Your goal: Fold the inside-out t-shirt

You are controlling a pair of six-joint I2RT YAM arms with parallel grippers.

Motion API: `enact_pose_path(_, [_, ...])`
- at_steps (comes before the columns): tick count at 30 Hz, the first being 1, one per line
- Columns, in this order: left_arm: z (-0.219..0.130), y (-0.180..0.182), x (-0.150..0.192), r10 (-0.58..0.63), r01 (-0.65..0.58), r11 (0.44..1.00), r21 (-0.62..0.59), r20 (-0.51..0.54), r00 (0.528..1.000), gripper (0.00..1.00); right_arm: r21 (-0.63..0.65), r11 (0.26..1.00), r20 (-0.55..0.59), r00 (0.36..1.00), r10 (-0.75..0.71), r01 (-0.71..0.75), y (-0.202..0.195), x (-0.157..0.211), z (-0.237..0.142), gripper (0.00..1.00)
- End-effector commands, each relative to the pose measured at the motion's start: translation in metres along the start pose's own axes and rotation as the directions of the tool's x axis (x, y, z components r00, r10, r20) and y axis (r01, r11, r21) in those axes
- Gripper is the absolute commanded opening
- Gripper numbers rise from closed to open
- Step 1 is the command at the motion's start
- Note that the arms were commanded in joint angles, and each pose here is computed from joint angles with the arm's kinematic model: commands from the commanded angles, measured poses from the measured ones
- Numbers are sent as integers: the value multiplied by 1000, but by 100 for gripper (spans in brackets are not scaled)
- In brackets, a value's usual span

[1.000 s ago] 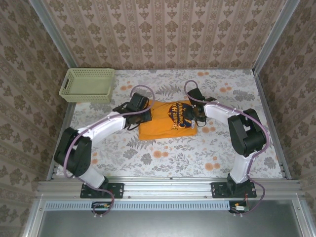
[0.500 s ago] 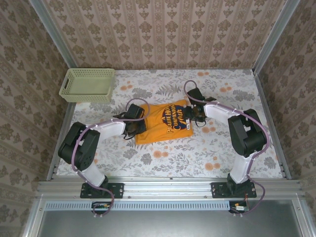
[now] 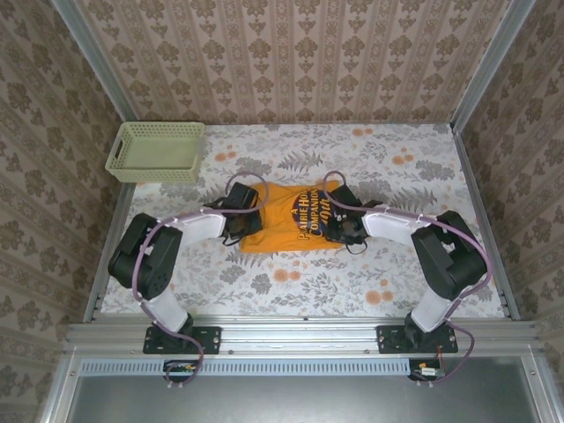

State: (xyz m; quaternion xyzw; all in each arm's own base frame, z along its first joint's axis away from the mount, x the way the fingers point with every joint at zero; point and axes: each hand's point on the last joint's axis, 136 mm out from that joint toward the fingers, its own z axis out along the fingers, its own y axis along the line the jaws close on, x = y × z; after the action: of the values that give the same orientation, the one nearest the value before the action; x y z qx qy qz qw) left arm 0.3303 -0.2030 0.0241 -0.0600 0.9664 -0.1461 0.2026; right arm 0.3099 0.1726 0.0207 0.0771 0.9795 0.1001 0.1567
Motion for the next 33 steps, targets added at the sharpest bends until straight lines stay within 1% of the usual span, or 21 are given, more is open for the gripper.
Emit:
enact_pose_path(1, [11,-2,-9,63,-64,997,-30,-27,998,0,40,997,10,998,69,-69,-13,29,-5,20])
enact_pose_path(3, [13,-12,-22,95,-95,995,-22,-22,995,0,28,994,25,994,103,-104,-16,46,-9,15])
enact_pose_path(5, [15,-25,-34,125,-125,992,-9,-16,992,0,6,993,32,993,118,-118,-15,63,-13,15])
enact_pose_path(6, [14,-31,-40,143,-143,990,-2,-12,990,0,-3,993,39,992,122,-122,-13,69,-16,16])
enact_pose_path(7, [13,-36,-44,161,-161,987,1,-9,987,0,-11,993,41,992,118,-117,-10,74,-20,20])
enact_pose_path(8, [10,-41,-49,183,-183,983,-5,-5,983,0,-16,994,41,993,112,-112,-8,78,-24,27])
enact_pose_path(10, [-1,-46,-55,225,-225,974,-26,2,974,6,-49,994,72,993,98,-95,-1,74,-41,36])
enact_pose_path(12, [-18,-43,-60,247,-245,966,-84,16,969,16,-37,997,107,992,67,-64,-2,65,-60,49])
enact_pose_path(13, [-27,-38,-61,249,-245,963,-113,19,968,21,-19,999,139,989,48,-45,-4,57,-71,53])
enact_pose_path(15, [-52,-20,-61,215,-203,959,-196,43,976,39,15,1000,214,977,-11,7,-6,34,-93,62])
enact_pose_path(17, [-71,-5,-53,168,-147,964,-220,78,983,47,2,999,238,971,-37,38,-3,10,-103,63])
enact_pose_path(19, [-81,0,-41,121,-101,979,-179,107,987,54,-36,998,236,971,-46,56,5,-14,-103,63])
enact_pose_path(20, [-84,1,-34,93,-75,985,-152,114,989,57,-56,996,224,973,-58,72,11,-29,-98,63])
enact_pose_path(22, [-82,-1,-20,54,-44,994,-97,108,993,58,-52,994,210,974,-86,99,20,-57,-86,63])
enact_pose_path(24, [-74,-8,-7,35,-30,998,-54,94,995,58,-50,989,195,973,-124,137,34,-88,-69,63])
enact_pose_path(27, [-56,-17,6,14,-14,1000,-12,56,998,59,-96,975,164,969,-182,199,64,-121,-42,61])
enact_pose_path(31, [-33,-16,8,-25,25,1000,11,21,999,63,-115,957,131,959,-251,266,92,-151,-8,61])
enact_pose_path(33, [-25,-15,5,-27,27,1000,16,17,999,63,-120,952,98,957,-273,283,99,-155,9,58])
